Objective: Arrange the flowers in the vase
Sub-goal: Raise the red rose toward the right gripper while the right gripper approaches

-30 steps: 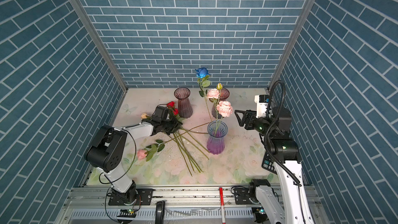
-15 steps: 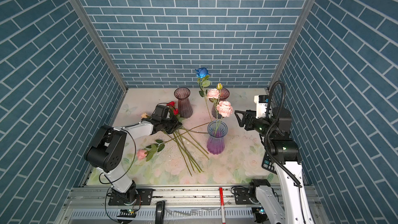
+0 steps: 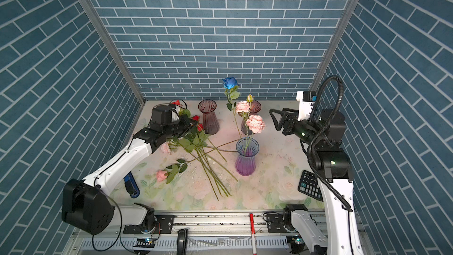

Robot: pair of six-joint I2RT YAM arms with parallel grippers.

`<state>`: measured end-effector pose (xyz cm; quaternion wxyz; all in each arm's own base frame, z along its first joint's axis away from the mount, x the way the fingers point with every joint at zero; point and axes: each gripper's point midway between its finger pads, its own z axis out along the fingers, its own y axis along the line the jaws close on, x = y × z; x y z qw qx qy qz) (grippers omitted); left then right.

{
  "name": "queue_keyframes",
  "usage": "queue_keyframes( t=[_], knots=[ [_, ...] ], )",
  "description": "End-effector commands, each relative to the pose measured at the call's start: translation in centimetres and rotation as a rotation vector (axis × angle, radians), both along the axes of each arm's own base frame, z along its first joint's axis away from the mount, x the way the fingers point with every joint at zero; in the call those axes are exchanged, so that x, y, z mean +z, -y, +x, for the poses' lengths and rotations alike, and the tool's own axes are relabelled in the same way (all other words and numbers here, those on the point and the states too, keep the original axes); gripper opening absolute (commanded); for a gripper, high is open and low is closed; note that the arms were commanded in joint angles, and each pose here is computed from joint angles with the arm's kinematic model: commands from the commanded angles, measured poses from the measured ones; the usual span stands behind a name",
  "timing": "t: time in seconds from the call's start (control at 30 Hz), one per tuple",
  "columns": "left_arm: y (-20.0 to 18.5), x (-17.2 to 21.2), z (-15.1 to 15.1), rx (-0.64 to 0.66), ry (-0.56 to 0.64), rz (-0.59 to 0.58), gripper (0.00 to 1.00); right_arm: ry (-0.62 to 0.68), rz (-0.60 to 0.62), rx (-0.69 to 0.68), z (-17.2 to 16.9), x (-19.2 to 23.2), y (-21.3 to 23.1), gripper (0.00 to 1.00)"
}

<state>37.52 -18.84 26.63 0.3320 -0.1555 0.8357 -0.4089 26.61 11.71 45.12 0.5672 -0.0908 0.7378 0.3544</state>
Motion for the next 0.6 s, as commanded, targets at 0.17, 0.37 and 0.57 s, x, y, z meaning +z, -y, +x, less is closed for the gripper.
queue_keyframes(
  t=[0.17, 0.37, 0.57],
  knots=[
    [-0.4, 8.8, -4.1, -0.107, 0.262, 0.006, 0.0, 0.049, -0.094, 0.344, -2.9, 4.1, -9.5, 0.73],
    [1.6, 15.4, -7.9, -0.27, 0.504, -0.046, 0.0, 0.033, -0.123, 0.545, -5.0, 3.1, -16.1, 0.73],
    [4.7, 17.3, -10.9, -0.476, 0.609, -0.091, 0.0, 0.001, -0.083, 0.788, -7.7, 2.4, -20.7, 0.72]
  ],
)
